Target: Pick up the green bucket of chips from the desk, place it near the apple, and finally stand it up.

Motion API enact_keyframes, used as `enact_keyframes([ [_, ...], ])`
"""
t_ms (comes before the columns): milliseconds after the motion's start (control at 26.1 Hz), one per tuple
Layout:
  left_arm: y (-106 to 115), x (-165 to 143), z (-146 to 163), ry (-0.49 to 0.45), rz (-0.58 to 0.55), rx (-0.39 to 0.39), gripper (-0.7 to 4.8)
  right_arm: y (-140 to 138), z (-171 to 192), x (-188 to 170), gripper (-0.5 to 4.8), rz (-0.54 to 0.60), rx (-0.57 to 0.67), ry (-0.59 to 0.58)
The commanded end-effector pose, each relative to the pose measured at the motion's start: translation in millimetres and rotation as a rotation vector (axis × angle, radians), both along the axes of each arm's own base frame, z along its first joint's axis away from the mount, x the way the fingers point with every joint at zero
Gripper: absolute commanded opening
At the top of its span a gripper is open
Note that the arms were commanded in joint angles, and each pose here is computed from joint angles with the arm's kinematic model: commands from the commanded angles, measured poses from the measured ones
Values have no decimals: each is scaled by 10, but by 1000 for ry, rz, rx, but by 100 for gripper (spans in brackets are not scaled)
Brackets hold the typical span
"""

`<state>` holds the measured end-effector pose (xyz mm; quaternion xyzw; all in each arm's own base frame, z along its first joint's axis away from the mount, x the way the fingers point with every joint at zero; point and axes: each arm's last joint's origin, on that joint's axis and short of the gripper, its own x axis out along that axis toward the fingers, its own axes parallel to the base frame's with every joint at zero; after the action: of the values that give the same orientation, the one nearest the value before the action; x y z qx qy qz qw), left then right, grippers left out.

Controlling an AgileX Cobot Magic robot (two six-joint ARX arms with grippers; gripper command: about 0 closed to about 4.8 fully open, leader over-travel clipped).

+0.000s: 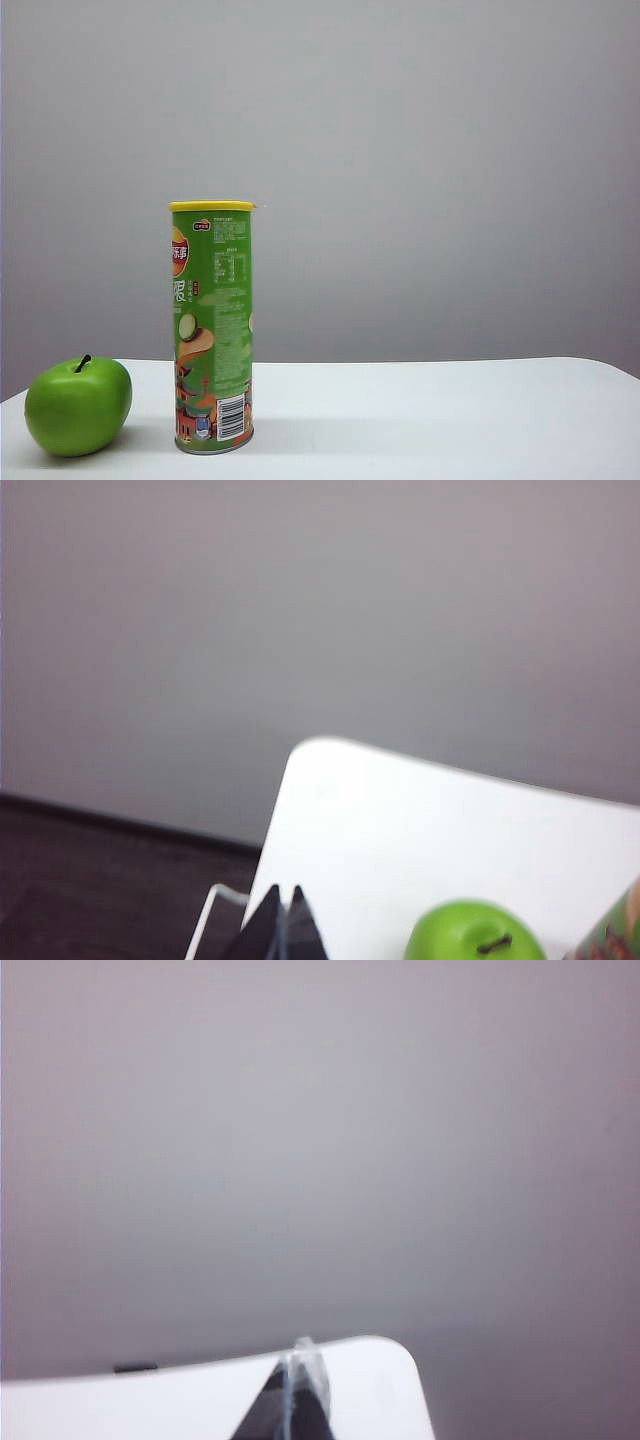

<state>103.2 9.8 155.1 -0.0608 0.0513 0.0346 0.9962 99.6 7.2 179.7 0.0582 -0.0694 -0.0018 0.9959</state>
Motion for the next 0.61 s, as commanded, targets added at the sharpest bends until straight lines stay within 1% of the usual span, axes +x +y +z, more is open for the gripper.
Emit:
enact_keyframes([
  [38, -1, -1, 42, -27, -10, 62, -5, 2, -68, 9, -1, 2, -37, 55],
  [115, -2, -1, 39, -24, -12, 61, -4, 3, -104, 12, -1, 4, -40, 93],
  [192, -8, -3, 12, 4, -36, 53, -4, 4, -143, 13, -1, 6, -29, 132],
  [268, -14, -5, -4, 19, -52, 38, -4, 2, -165, 12, -1, 5, 8, 155],
  [307, -13, -6, -12, 27, -48, 13, -5, 2, -190, 12, -1, 5, 11, 180],
  [345, -13, -7, -22, 36, -46, 11, -4, 2, -210, 11, -1, 5, 9, 201],
  [422, -13, -12, -53, 69, -44, 9, -5, 1, -296, 2, -1, 3, -1, 291],
  [460, -13, -15, -69, 86, -46, 20, -5, 0, -345, -7, -1, 2, -6, 341],
  [498, -13, -15, -70, 88, -47, 31, -5, 0, -363, -11, -1, 1, -8, 360],
  [537, -13, -17, -77, 98, -55, 79, -4, -1, -370, -13, -1, 1, -10, 368],
  [613, -12, -22, -101, 124, -59, 110, -5, -3, -366, -12, -1, -9, -10, 364],
])
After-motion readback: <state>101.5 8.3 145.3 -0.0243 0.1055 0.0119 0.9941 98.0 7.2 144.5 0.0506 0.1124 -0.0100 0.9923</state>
